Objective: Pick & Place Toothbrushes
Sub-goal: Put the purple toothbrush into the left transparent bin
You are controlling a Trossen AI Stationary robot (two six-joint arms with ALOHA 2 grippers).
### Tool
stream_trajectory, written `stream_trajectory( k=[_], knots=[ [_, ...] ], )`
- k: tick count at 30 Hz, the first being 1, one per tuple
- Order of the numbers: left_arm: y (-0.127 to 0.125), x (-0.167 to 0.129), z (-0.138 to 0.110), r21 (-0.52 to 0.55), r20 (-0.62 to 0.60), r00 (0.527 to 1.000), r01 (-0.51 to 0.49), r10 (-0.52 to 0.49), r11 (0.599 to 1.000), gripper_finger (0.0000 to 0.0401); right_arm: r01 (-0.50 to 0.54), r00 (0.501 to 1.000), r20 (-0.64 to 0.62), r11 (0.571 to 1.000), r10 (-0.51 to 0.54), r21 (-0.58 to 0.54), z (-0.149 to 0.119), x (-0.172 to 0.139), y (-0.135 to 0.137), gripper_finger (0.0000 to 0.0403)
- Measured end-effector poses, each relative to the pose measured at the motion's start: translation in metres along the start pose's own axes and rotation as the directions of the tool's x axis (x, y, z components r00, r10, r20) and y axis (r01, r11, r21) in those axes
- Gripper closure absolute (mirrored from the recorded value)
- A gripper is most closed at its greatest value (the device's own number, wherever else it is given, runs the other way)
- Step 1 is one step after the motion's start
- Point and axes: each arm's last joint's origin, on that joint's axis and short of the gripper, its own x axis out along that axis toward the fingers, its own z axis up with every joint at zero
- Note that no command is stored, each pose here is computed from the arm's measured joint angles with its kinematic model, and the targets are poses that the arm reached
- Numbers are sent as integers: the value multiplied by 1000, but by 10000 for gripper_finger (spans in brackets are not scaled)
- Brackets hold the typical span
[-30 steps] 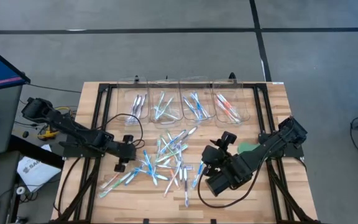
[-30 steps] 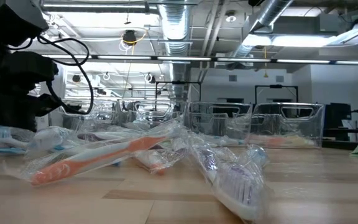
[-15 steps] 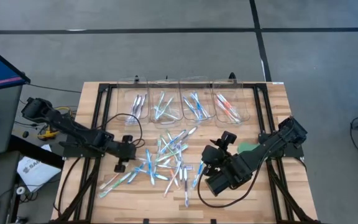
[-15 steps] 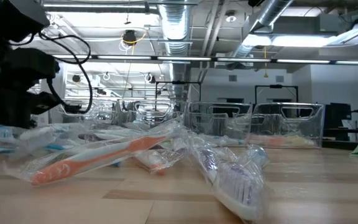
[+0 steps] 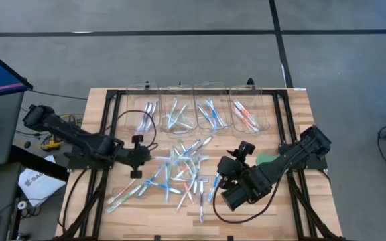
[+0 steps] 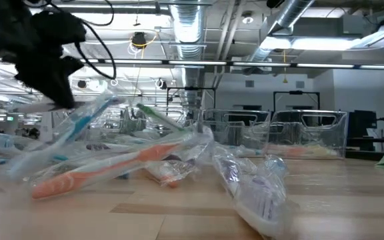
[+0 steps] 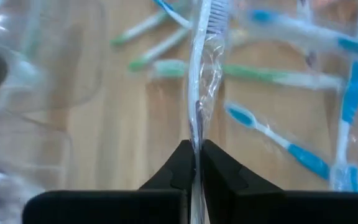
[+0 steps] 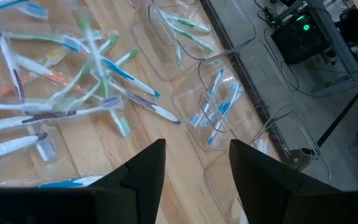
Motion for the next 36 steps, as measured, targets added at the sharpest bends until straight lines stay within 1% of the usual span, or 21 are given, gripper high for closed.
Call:
stream_trajectory(
  k=[6, 8, 11, 14, 16, 19, 21, 23, 24, 26, 27, 30, 32, 36],
  knots=[
    [5, -17, 16, -13, 2, 999, -50, 50, 999, 392, 76, 997, -25, 994, -78, -79, -17, 20, 7, 230],
    [8, -24, 25, -25, 36, 994, -104, 105, 994, 392, 106, 993, -44, 988, -111, -110, -24, 31, 8, 230],
    [15, -36, 36, -51, 73, 965, -248, 252, 967, 392, 155, 987, -31, 979, -160, -129, -31, 45, 10, 230],
    [25, -48, 46, -98, 114, 893, -425, 435, 900, 391, 192, 981, -6, 973, -194, -131, -33, 53, 10, 230],
    [34, -52, 50, -141, 124, 841, -510, 526, 848, 391, 206, 978, 6, 970, -207, -126, -34, 57, 10, 230],
    [52, -56, 53, -222, 96, 782, -586, 615, 780, 391, 217, 976, 8, 967, -218, -132, -36, 60, 10, 230],
    [69, -56, 51, -278, 44, 752, -623, 658, 731, 391, 220, 975, 4, 966, -222, -134, -36, 62, 10, 230],
    [87, -56, 48, -355, -18, 718, -655, 696, 667, 391, 220, 975, 3, 967, -222, -126, -36, 63, 10, 230],
    [96, -56, 46, -385, -51, 709, -664, 703, 641, 391, 219, 975, 4, 968, -220, -125, -36, 63, 10, 230],
    [114, -55, 42, -443, -114, 706, -666, 699, 600, 391, 216, 976, 6, 969, -217, -118, -36, 64, 11, 230],
    [123, -54, 40, -472, -141, 717, -655, 683, 590, 391, 216, 976, 6, 969, -217, -119, -36, 64, 11, 230],
    [145, -49, 33, -548, -189, 774, -594, 605, 589, 391, 216, 976, 7, 969, -217, -122, -36, 63, 11, 230],
    [157, -44, 31, -568, -193, 805, -558, 560, 606, 391, 216, 976, 7, 969, -217, -122, -36, 63, 11, 230],
    [173, -35, 30, -605, -193, 823, -529, 535, 595, 391, 216, 976, 6, 969, -217, -121, -36, 64, 11, 230]
  ],
)
